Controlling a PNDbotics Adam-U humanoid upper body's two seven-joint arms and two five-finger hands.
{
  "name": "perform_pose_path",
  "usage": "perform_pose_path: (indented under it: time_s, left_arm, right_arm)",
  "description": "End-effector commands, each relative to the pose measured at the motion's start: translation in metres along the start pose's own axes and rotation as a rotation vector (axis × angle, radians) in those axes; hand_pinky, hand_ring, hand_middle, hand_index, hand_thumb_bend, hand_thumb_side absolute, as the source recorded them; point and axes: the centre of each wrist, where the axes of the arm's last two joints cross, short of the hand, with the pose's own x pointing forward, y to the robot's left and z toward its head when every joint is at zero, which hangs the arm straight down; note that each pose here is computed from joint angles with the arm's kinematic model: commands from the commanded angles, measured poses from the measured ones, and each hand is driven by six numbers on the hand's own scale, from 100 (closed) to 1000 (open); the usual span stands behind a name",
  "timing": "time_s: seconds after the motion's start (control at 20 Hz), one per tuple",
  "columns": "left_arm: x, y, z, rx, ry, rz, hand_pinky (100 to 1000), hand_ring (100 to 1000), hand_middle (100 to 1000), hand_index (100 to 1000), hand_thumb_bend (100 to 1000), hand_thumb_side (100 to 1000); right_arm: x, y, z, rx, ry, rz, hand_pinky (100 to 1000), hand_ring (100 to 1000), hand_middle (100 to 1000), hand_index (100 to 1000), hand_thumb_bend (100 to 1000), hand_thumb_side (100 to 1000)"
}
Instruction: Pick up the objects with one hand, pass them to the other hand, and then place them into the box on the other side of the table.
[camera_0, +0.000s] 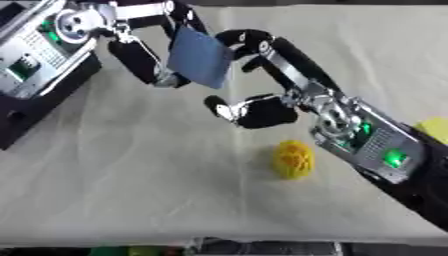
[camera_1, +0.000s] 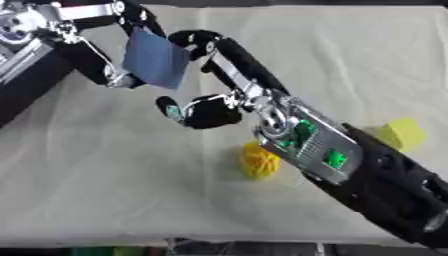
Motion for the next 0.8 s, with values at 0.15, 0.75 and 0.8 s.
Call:
perform_pose_path:
  time_s: [0.15,0.75,0.8]
  left_arm:
    - [-0.015,0.015,0.015,0.001,0.030,-0.015,777,958,357,440,100,100]
    - [-0.061,0.028,0.067,0.086,0.160,0.015,773,970,359,446,100,100]
    - [-0.065,0.031,0.074,0.114,0.175,0.019,773,971,359,446,100,100]
  right_arm:
    - [0.004,-0.003,0.003,-0.035,0.002,0.072,746,828,841,919,369,196]
    - [-0.004,-0.004,0.007,-0.088,0.040,0.086,734,822,841,911,370,177]
    - [-0.005,-0.004,0.007,-0.094,0.037,0.084,734,821,839,908,368,175]
